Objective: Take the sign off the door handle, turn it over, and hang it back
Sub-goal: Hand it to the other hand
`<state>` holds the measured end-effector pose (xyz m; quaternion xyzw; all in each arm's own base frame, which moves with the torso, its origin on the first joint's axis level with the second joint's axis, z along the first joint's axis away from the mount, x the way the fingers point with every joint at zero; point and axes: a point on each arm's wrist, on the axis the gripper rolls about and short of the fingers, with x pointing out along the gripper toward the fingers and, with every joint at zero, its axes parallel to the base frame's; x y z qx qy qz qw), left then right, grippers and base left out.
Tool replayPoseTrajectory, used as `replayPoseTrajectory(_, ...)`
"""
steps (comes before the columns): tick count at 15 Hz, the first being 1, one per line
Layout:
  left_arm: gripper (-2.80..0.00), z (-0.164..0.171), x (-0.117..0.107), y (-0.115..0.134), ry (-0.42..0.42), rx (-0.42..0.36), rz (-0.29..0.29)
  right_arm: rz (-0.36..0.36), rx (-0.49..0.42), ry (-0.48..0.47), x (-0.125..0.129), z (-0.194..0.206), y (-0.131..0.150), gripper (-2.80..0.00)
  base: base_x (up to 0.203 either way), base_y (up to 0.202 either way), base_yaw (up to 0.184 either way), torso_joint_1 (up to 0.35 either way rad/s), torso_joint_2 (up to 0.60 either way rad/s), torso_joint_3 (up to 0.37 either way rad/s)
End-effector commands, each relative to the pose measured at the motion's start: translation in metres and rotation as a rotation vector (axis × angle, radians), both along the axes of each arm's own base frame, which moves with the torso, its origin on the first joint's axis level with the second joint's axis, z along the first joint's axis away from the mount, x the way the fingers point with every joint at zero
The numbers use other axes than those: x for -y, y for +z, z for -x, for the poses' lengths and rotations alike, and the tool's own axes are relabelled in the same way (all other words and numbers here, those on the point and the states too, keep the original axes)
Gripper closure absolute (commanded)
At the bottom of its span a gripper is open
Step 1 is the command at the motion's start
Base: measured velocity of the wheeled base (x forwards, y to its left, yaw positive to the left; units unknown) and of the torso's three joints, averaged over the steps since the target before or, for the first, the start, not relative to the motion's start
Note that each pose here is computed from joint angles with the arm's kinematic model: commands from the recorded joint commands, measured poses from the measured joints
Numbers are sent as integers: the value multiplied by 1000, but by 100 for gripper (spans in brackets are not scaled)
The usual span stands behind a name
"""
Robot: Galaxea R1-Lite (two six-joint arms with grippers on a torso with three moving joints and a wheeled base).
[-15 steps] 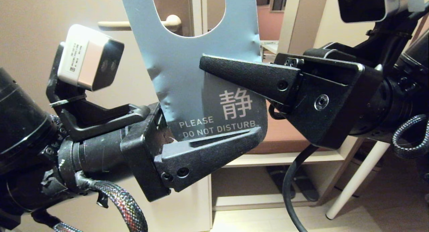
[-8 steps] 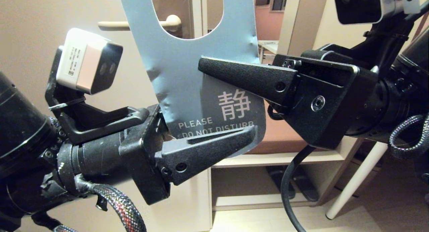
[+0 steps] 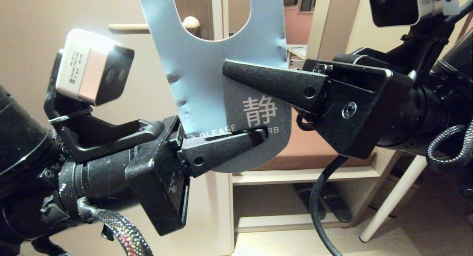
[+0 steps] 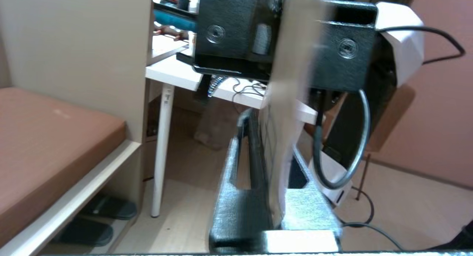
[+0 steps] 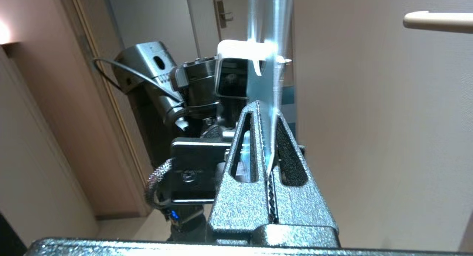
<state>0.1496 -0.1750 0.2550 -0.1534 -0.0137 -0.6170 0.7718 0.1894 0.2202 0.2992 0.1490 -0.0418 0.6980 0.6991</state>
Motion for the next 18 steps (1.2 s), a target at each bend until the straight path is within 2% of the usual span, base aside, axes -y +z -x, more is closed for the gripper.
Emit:
replayPoseTrajectory(1, 0, 1, -1, 1, 2, 4, 7, -4, 3, 8, 0, 1, 1, 0, 0, 0, 0, 0, 0, 0)
replayPoseTrajectory(6, 0, 1, -1, 1, 2, 3, 6, -4, 1, 4, 0, 1, 1, 0, 0, 0, 0, 0, 0, 0)
replayPoseTrajectory(7, 0, 1, -1, 1, 2, 3, 6, -4, 1, 4, 0, 1, 1, -229, 0, 0, 0, 0, 0, 0)
replayPoseTrajectory(8, 0, 1, -1, 1, 2, 3, 6, -4, 1, 2, 0, 1, 1, -280, 0, 0, 0, 0, 0, 0)
replayPoseTrajectory(13, 0, 0, -1, 0, 3, 1, 3, -11, 0, -14, 1, 1, 1, -280, 0, 0, 0, 0, 0, 0)
replayPoseTrajectory(18, 0, -5, -10, -2, 45, -4, -2, -38, -24, -114, 3, -2, 0, -280, 0, 0, 0, 0, 0, 0)
